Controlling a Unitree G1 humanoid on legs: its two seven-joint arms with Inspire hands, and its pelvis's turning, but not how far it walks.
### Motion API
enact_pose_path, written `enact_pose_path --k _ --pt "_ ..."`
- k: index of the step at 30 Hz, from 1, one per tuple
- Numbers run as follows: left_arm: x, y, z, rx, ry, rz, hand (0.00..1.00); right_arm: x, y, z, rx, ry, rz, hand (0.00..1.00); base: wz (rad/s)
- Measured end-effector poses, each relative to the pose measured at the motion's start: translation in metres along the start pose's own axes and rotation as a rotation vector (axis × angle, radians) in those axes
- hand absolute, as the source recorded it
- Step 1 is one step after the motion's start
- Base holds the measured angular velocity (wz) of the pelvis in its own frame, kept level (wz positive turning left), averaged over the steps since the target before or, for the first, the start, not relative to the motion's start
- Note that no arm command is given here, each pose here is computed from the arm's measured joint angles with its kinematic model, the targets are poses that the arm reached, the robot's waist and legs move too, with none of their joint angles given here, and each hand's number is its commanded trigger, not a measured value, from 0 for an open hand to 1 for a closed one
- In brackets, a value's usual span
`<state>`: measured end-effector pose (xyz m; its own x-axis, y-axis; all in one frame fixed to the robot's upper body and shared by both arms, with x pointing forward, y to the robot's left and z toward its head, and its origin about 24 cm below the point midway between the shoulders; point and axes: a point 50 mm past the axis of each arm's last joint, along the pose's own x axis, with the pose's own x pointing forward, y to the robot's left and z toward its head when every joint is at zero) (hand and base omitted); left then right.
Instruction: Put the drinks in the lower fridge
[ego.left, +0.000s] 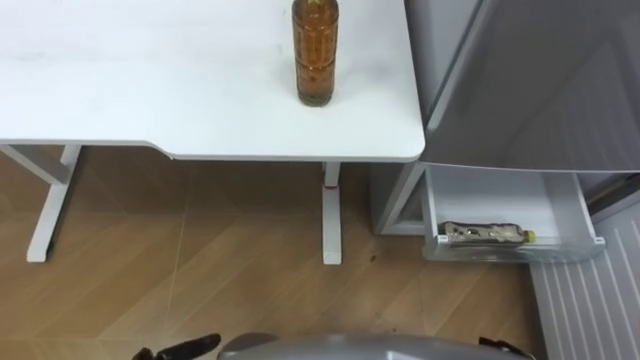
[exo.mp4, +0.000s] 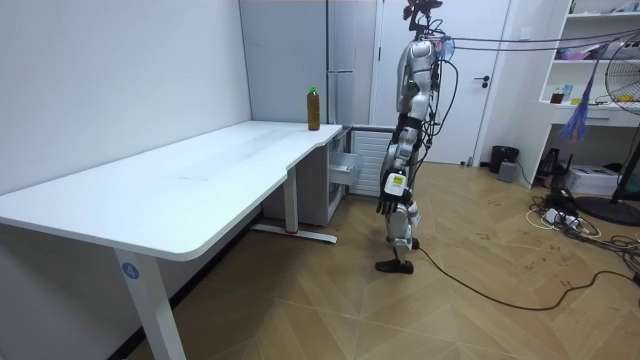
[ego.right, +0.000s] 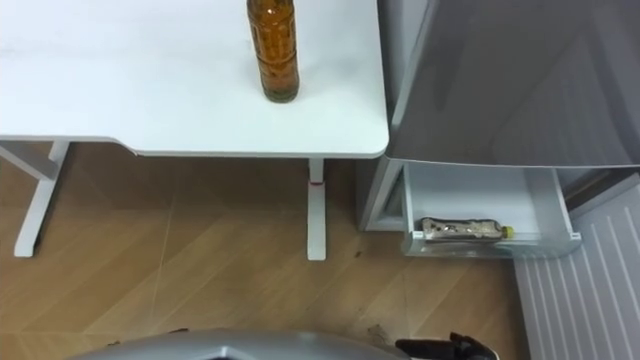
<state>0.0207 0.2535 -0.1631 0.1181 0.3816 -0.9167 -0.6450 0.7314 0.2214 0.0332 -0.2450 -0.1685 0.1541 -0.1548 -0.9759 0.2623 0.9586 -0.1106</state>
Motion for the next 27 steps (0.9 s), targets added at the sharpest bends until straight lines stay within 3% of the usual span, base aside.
enact_pose_path --k 6,18,27 --pt "0.001 0.002 0.013 -0.192 -0.015 0.082 0.0 -0.001 -0.004 -0.003 0.0 0.008 -0.013 0.0 -0.03" --pt "-0.023 -0.006 0.099 -0.358 -0.426 0.234 0.0 -0.001 -0.003 0.002 -0.021 -0.034 -0.011 0.0 0.04" --pt "-0.058 -0.016 0.144 -0.3 -0.753 0.294 0.0 -0.001 -0.001 0.005 -0.052 -0.073 -0.003 0.0 0.05"
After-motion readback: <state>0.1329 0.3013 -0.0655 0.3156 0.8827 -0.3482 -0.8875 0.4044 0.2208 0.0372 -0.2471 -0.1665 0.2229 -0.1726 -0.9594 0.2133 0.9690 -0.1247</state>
